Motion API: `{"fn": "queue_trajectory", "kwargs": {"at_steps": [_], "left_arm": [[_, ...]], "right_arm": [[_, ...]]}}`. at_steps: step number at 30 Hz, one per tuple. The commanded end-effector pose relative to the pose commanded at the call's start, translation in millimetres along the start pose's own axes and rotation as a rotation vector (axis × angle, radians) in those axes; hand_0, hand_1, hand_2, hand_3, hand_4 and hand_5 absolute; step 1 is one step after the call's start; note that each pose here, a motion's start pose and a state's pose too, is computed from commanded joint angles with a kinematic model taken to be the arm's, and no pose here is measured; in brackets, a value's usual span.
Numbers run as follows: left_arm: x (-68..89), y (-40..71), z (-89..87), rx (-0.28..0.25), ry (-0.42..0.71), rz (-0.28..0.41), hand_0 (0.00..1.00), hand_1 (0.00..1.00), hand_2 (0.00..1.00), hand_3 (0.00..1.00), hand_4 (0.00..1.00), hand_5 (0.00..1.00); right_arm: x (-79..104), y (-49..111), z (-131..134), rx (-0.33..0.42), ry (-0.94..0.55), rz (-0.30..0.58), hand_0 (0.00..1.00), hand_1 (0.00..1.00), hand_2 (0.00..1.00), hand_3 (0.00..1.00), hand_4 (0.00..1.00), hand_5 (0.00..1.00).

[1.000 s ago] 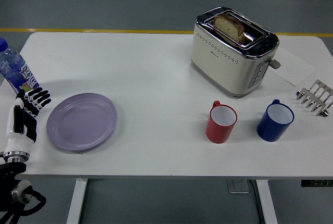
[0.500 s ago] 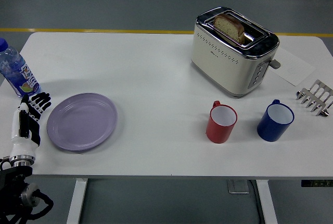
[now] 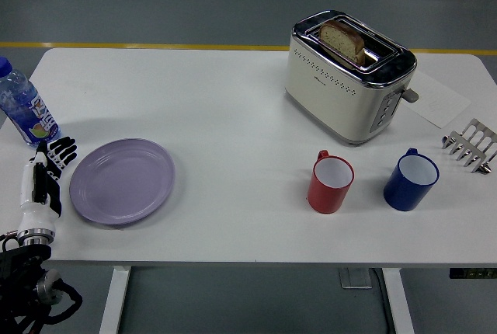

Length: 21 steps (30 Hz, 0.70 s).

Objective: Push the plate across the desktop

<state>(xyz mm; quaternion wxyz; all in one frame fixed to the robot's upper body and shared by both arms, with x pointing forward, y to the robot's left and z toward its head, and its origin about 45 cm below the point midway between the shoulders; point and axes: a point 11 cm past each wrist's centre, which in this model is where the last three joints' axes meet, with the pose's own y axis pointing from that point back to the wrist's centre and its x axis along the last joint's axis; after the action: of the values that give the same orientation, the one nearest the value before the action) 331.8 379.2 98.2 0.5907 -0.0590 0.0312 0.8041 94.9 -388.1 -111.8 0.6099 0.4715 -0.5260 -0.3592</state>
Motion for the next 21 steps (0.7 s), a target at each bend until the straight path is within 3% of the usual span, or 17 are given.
{"fn": "queue_trajectory", "kwargs": {"at_steps": [7, 21], "left_arm": [[-10.2, -5.4, 1.7, -0.01, 0.016, -0.005, 0.741, 0.742, 0.705, 0.619, 0.497, 0.998], [-8.6, -5.8, 0.3, -0.006, 0.02, 0.007, 0.739, 0.741, 0.704, 0.619, 0.495, 0.998]], "right_arm": [[-4.3, 0.6, -3.5, 0.006, 0.015, -0.009, 0.647, 0.631, 0.668, 0.593, 0.41, 0.205], [-6.2, 1.3, -8.2, 0.014, 0.022, -0.013, 0.646, 0.629, 0.664, 0.593, 0.406, 0.207]]}}
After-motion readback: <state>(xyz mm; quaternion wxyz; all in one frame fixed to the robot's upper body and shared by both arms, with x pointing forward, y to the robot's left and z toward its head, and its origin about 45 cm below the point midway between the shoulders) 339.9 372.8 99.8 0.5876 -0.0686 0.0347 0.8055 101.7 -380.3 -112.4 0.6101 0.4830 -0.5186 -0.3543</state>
